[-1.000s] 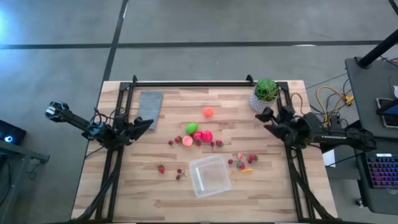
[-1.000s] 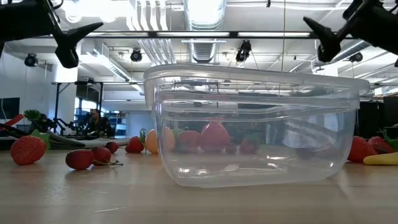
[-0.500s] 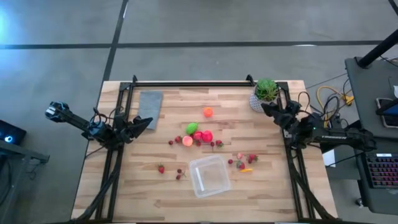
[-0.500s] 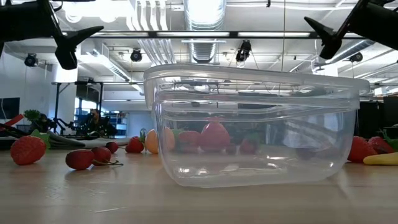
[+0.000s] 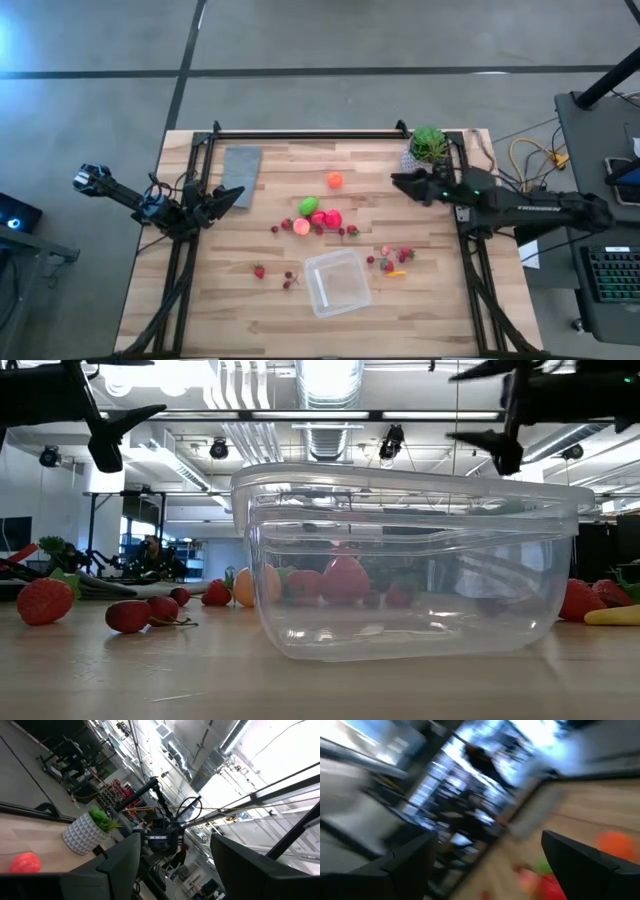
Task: Pick and placing Produce into tupperware
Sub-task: Put the orange pumpkin into the transparent bin
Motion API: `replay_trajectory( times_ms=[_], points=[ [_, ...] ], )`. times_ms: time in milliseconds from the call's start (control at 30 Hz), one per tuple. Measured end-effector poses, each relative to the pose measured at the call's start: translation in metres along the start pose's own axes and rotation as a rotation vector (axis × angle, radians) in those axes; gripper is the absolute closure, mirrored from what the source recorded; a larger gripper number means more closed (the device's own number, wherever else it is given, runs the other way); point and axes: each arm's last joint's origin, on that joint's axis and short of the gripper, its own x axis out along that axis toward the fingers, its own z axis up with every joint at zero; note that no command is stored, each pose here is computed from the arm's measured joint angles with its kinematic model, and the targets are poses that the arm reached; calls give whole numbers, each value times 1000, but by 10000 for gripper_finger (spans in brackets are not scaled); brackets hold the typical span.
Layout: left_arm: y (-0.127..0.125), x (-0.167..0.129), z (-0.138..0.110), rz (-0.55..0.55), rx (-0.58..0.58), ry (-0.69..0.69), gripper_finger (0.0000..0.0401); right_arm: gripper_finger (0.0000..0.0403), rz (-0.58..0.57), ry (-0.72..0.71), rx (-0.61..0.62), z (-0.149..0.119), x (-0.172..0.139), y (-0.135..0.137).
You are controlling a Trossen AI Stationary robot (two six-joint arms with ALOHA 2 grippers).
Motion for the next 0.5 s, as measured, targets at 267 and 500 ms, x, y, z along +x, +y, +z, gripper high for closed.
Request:
replay_trajectory(
  times_ms=[267,500],
  points=[
    [0,0,0,6,4,1,173,66,-452,326,-171,12,33,4],
    [1,0,-2,20,12,1,173,74,-656,622,-340,8,74,-11]
  ],
)
